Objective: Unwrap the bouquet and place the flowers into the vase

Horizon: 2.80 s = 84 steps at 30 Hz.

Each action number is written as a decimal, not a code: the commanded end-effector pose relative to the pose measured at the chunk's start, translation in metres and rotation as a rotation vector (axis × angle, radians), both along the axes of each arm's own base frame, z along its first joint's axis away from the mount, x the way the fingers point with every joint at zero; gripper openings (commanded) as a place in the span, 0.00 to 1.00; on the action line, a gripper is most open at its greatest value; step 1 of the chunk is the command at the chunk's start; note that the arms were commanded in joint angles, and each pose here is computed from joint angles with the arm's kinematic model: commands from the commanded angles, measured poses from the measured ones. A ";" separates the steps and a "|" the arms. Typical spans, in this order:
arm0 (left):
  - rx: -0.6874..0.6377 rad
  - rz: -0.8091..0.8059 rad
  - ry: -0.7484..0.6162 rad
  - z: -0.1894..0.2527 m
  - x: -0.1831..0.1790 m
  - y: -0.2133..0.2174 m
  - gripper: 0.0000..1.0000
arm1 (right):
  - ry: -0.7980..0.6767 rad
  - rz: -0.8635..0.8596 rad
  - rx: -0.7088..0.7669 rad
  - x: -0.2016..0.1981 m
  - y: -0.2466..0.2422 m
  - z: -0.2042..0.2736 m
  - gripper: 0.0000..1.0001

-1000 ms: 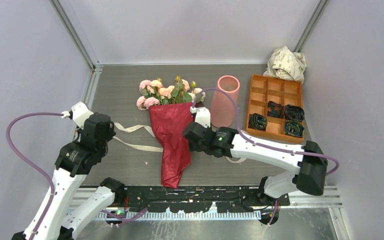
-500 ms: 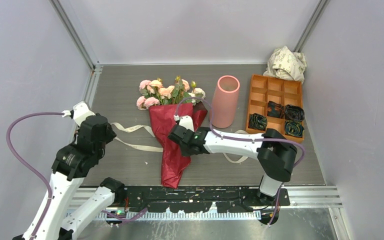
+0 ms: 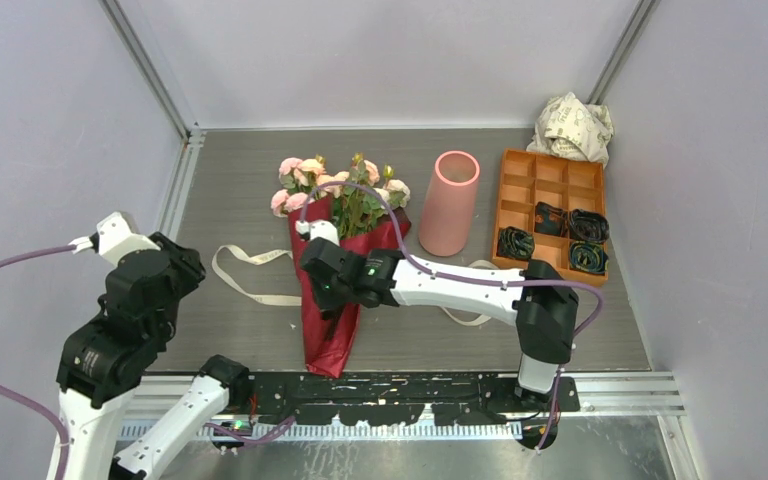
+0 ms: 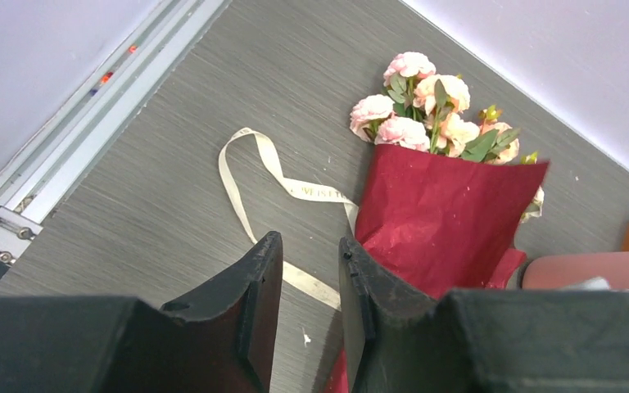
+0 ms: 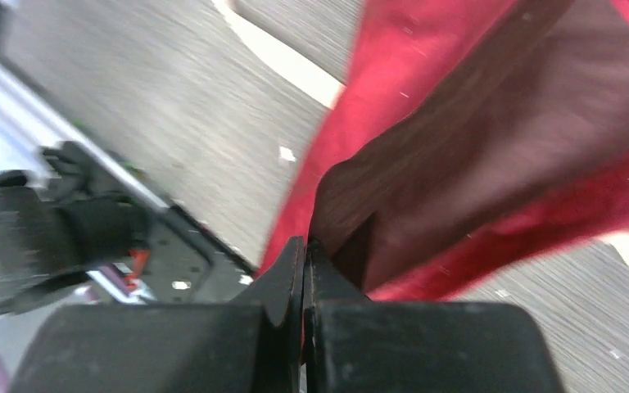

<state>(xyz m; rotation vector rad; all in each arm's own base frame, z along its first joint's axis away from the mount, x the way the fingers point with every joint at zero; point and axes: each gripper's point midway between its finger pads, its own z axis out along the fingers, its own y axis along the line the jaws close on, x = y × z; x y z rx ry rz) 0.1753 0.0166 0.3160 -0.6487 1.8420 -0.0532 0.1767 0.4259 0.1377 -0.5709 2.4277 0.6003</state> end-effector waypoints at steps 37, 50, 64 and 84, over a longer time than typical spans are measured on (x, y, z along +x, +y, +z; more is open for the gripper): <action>-0.009 -0.123 0.086 -0.027 0.019 -0.029 0.36 | -0.068 0.108 0.210 -0.012 0.021 0.087 0.64; -0.068 -0.217 0.252 -0.106 0.038 -0.065 0.29 | 0.037 -0.042 0.090 0.006 -0.015 0.013 0.67; -0.083 -0.226 0.296 -0.132 0.034 -0.068 0.29 | 0.101 -0.068 0.043 0.043 0.009 -0.034 0.07; -0.205 -0.436 0.393 -0.187 0.075 -0.135 0.28 | -0.086 -0.482 -0.256 0.016 -0.204 0.010 0.04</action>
